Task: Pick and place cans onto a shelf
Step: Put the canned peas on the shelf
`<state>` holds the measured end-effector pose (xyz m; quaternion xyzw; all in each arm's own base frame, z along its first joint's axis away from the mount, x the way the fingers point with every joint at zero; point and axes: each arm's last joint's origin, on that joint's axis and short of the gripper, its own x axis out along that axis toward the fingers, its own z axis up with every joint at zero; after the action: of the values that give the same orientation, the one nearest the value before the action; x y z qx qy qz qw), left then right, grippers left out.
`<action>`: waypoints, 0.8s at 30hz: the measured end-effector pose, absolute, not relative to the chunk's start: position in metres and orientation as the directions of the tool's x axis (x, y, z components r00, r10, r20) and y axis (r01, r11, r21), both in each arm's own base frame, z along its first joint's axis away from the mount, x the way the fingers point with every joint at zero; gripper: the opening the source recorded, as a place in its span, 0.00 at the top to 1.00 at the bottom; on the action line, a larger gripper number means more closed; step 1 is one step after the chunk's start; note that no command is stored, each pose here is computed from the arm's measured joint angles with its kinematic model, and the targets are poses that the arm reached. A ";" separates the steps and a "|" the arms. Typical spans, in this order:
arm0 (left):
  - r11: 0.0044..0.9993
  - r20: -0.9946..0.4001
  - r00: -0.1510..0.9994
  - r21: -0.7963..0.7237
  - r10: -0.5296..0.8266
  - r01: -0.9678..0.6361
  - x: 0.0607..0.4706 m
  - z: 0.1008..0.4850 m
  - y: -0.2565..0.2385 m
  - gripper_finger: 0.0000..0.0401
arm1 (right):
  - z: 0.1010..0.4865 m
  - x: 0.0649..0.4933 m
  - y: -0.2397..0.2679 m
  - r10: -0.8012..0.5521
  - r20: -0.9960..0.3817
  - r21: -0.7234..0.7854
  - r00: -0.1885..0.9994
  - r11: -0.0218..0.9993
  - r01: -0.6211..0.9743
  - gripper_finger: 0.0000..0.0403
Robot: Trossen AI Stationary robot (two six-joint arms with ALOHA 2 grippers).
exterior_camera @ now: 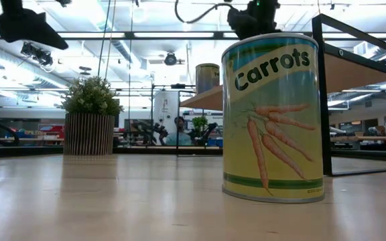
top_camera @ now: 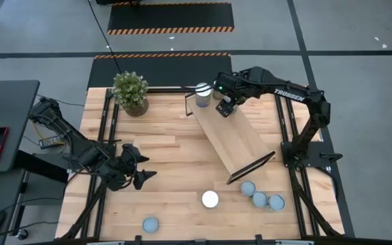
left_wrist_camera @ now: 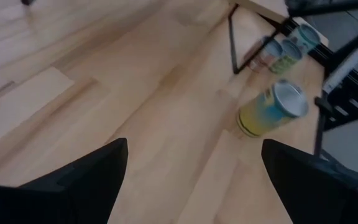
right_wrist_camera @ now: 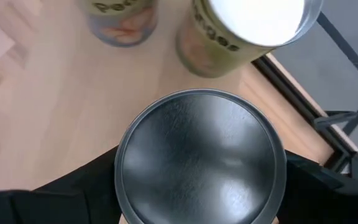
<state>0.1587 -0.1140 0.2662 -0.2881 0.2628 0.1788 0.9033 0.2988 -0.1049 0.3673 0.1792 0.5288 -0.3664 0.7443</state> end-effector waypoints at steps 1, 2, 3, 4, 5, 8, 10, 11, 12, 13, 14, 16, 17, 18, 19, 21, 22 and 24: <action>0.766 -0.578 0.796 -0.425 0.181 -0.482 0.160 0.266 -0.112 0.07 | 0.365 0.298 -0.108 -0.356 -0.919 -0.126 0.168 0.671 0.731 0.20; 0.768 -0.578 0.794 -0.417 0.189 -0.486 0.161 0.266 -0.110 0.07 | 0.363 0.298 -0.112 -0.352 -0.921 -0.125 0.170 0.677 0.725 0.20; 0.766 -0.576 0.794 -0.416 0.195 -0.490 0.163 0.266 -0.109 0.07 | 0.361 0.298 -0.114 -0.344 -0.922 -0.117 0.175 0.682 0.722 0.20; 0.764 -0.575 0.793 -0.414 0.201 -0.495 0.164 0.267 -0.107 0.07 | 0.359 0.298 -0.117 -0.331 -0.926 -0.105 0.182 0.688 0.718 0.20; 0.766 -0.575 0.792 -0.408 0.208 -0.497 0.165 0.267 -0.106 0.07 | 0.358 0.298 -0.119 -0.316 -0.929 -0.089 0.190 0.693 0.716 0.20; 0.763 -0.569 0.793 -0.407 0.219 -0.503 0.168 0.268 -0.103 0.07 | 0.352 0.300 -0.123 -0.282 -0.936 -0.052 0.210 0.703 0.710 0.20; 0.767 -0.564 0.794 -0.401 0.225 -0.502 0.170 0.268 -0.101 0.07 | 0.350 0.300 -0.124 -0.282 -0.935 -0.051 0.214 0.705 0.707 0.18; 0.769 -0.562 0.795 -0.397 0.227 -0.501 0.170 0.268 -0.101 0.07 | 0.349 0.300 -0.124 -0.283 -0.935 -0.053 0.213 0.707 0.705 0.16; 0.771 -0.562 0.795 -0.393 0.231 -0.502 0.171 0.268 -0.100 0.07 | 0.348 0.300 -0.125 -0.287 -0.934 -0.058 0.211 0.707 0.704 0.14; 0.771 -0.562 0.794 -0.391 0.233 -0.503 0.171 0.268 -0.099 0.07 | 0.347 0.299 -0.125 -0.291 -0.936 -0.072 0.197 0.707 0.703 0.12; 0.770 -0.561 0.794 -0.391 0.235 -0.505 0.172 0.268 -0.099 0.07 | 0.345 0.299 -0.125 -0.294 -0.938 -0.085 0.182 0.705 0.704 0.09; 0.769 -0.561 0.793 -0.389 0.238 -0.506 0.172 0.268 -0.098 0.07 | 0.345 0.300 -0.126 -0.322 -0.930 -0.105 0.178 0.697 0.709 0.04; 0.772 -0.561 0.793 -0.386 0.239 -0.506 0.172 0.268 -0.098 0.07 | 0.346 0.300 -0.126 -0.334 -0.926 -0.115 0.176 0.694 0.711 0.03; 0.775 -0.562 0.792 -0.382 0.237 -0.503 0.172 0.268 -0.098 0.07 | 0.346 0.299 -0.127 -0.344 -0.923 -0.124 0.174 0.692 0.711 0.02; 0.779 -0.562 0.793 -0.377 0.236 -0.500 0.172 0.268 -0.098 0.07 | 0.346 0.300 -0.127 -0.349 -0.921 -0.127 0.176 0.693 0.710 0.02; 0.781 -0.561 0.795 -0.379 0.232 -0.496 0.173 0.269 -0.098 0.07 | 0.347 0.300 -0.127 -0.351 -0.919 -0.130 0.181 0.701 0.701 0.03; 0.782 -0.561 0.795 -0.379 0.232 -0.496 0.173 0.269 -0.098 0.07 | 0.348 0.301 -0.127 -0.353 -0.917 -0.129 0.186 0.704 0.699 0.03; 0.782 -0.561 0.794 -0.379 0.232 -0.496 0.173 0.269 -0.098 0.07 | 0.351 0.302 -0.127 -0.360 -0.910 -0.120 0.205 0.703 0.701 0.03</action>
<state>0.1726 -0.0983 0.2687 -0.2631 0.2507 0.1998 0.9099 0.3018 -0.1275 0.3508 0.1626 0.5249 -0.3493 0.7590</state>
